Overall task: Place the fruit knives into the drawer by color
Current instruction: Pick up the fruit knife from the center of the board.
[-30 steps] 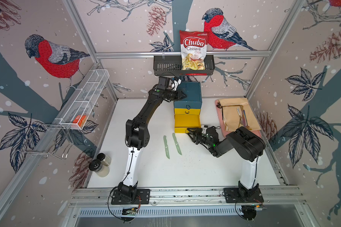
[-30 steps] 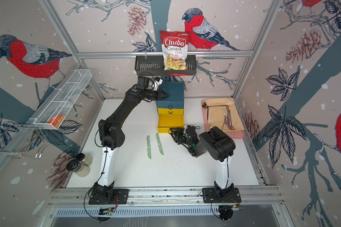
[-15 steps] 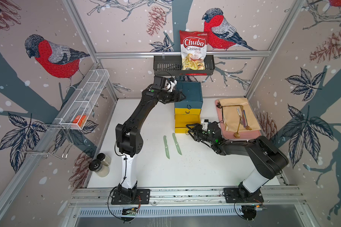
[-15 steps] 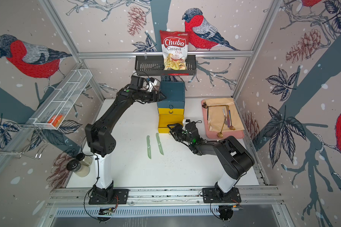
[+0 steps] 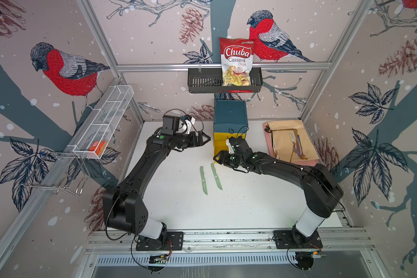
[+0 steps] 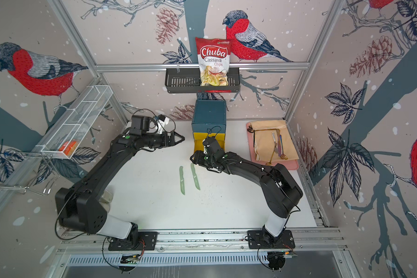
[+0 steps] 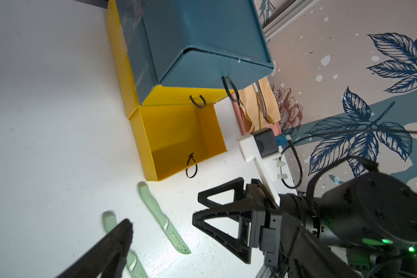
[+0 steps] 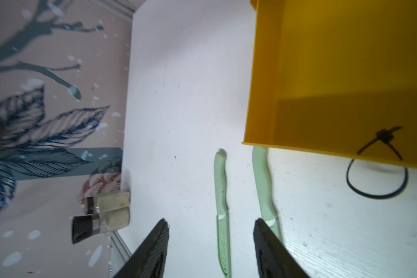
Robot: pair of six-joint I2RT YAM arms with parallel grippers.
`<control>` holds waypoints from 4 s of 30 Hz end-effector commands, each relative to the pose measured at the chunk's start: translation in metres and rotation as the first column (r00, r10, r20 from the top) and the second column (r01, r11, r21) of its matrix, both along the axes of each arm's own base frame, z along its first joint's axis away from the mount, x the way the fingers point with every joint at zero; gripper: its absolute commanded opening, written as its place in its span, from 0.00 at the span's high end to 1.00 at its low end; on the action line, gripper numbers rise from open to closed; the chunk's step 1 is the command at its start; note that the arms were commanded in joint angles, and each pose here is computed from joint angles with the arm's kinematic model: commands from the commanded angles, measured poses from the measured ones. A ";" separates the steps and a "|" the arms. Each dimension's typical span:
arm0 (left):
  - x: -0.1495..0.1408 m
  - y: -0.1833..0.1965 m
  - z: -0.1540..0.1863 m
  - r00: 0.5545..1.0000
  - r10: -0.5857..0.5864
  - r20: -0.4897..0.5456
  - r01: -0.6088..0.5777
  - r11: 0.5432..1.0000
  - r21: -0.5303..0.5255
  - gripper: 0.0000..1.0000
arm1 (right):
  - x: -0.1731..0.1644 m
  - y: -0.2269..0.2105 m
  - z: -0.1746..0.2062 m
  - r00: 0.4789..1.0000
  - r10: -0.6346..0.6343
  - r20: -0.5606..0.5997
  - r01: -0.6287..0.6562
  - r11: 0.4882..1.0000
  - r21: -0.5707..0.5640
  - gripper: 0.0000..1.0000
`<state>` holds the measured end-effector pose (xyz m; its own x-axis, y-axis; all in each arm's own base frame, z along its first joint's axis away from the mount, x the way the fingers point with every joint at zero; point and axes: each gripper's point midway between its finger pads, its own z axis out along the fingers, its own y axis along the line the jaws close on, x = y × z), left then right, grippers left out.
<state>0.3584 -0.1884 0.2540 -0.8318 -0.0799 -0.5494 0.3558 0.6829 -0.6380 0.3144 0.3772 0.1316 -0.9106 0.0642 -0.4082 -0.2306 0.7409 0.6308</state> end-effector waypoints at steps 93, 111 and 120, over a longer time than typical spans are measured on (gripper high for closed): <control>-0.087 0.016 -0.075 0.996 -0.022 -0.082 0.019 0.999 -0.042 0.03 | -0.045 -0.030 -0.083 0.955 0.174 -0.240 -0.287 0.748 -0.598 1.00; -0.068 0.010 -0.065 0.997 -0.041 -0.062 0.038 0.998 -0.051 0.03 | -0.043 -0.045 -0.044 0.793 -0.477 -0.378 0.286 0.841 -0.460 1.00; -0.067 0.008 -0.062 0.997 -0.052 -0.054 0.048 0.997 -0.059 0.03 | -0.032 -0.055 -0.025 0.562 -0.637 -0.527 0.643 0.738 -0.206 1.00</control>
<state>0.2877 -0.1778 0.1824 -0.8862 -0.0813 -0.4562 0.3019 0.6455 -0.7016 0.2630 0.3085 0.0866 -0.8156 0.5771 0.0421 0.5536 0.7572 0.3467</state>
